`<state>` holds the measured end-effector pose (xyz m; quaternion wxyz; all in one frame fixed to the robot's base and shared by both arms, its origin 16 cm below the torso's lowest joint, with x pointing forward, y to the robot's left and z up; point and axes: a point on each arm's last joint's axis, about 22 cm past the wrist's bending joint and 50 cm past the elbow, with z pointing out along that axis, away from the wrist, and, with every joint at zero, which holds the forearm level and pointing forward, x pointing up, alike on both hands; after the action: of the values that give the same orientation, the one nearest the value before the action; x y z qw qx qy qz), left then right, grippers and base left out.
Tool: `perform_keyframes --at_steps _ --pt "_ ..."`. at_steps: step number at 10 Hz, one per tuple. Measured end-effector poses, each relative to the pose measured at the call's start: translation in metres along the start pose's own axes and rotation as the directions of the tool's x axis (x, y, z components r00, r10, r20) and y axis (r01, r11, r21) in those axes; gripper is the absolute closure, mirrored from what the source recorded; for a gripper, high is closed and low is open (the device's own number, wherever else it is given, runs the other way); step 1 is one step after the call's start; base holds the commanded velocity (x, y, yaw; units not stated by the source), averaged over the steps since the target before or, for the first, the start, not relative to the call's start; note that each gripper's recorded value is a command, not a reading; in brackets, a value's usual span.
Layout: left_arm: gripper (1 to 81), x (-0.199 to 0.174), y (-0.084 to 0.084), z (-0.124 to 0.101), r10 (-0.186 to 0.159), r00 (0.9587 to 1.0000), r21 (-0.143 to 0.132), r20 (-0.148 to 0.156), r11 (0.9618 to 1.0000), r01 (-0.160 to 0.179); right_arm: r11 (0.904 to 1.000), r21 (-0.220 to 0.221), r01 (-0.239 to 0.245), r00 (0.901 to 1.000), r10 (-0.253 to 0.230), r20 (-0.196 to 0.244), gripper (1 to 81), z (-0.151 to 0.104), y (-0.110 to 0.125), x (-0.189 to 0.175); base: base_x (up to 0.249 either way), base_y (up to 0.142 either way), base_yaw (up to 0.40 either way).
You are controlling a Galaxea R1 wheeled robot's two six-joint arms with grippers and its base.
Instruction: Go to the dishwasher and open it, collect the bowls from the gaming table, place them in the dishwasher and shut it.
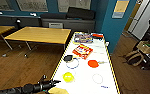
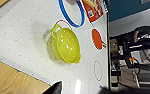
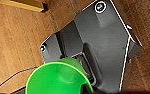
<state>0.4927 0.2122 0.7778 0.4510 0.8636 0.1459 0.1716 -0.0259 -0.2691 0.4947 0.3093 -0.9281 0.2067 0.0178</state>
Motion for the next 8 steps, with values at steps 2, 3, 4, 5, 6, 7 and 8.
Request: perform_keyframes --at_steps 2,3,4,5,6,7,8 --pt "1.0 0.015 -0.003 0.012 0.018 0.9995 0.011 0.025 0.9998 -0.018 1.0 0.0 0.004 1.0 -0.004 -0.004 81.1 0.001 -0.001 0.005 0.0 0.0 0.0" --pt "1.0 0.026 -0.006 0.015 0.026 0.9994 0.023 0.023 0.9994 -0.027 1.0 0.0 0.006 1.0 -0.006 -0.006 81.1 0.002 -0.002 0.007 0.0 0.0 0.0" --pt "1.0 0.031 -0.013 0.017 0.028 0.9992 0.037 0.028 0.9989 -0.029 1.0 -0.001 0.005 1.0 -0.005 -0.006 81.1 0.002 -0.002 0.007 0.0 0.0 0.0" --pt "1.0 0.036 -0.019 0.021 0.027 0.9992 0.051 0.031 0.9983 -0.029 1.0 -0.003 0.005 1.0 -0.005 -0.004 81.1 0.002 -0.001 0.006 0.0 0.0 0.0" --pt "1.0 0.039 -0.02 0.027 0.017 0.9993 0.053 0.033 0.9984 -0.019 1.0 -0.002 0.003 1.0 -0.003 -0.003 81.1 0.003 -0.002 0.006 0.0 0.0 0.0" --pt "1.0 0.039 -0.017 0.032 -0.023 0.999 0.047 0.038 0.9987 0.022 1.0 -0.001 0.002 1.0 -0.002 -0.002 81.1 0.005 -0.003 0.005 0.0 0.0 0.0" --pt "1.0 0.042 -0.02 0.034 -0.061 0.9976 0.052 0.032 0.9969 0.059 1.0 0.0 0.001 1.0 -0.001 -0.002 81.1 0.005 -0.004 0.005 0.0 0.0 0.0"
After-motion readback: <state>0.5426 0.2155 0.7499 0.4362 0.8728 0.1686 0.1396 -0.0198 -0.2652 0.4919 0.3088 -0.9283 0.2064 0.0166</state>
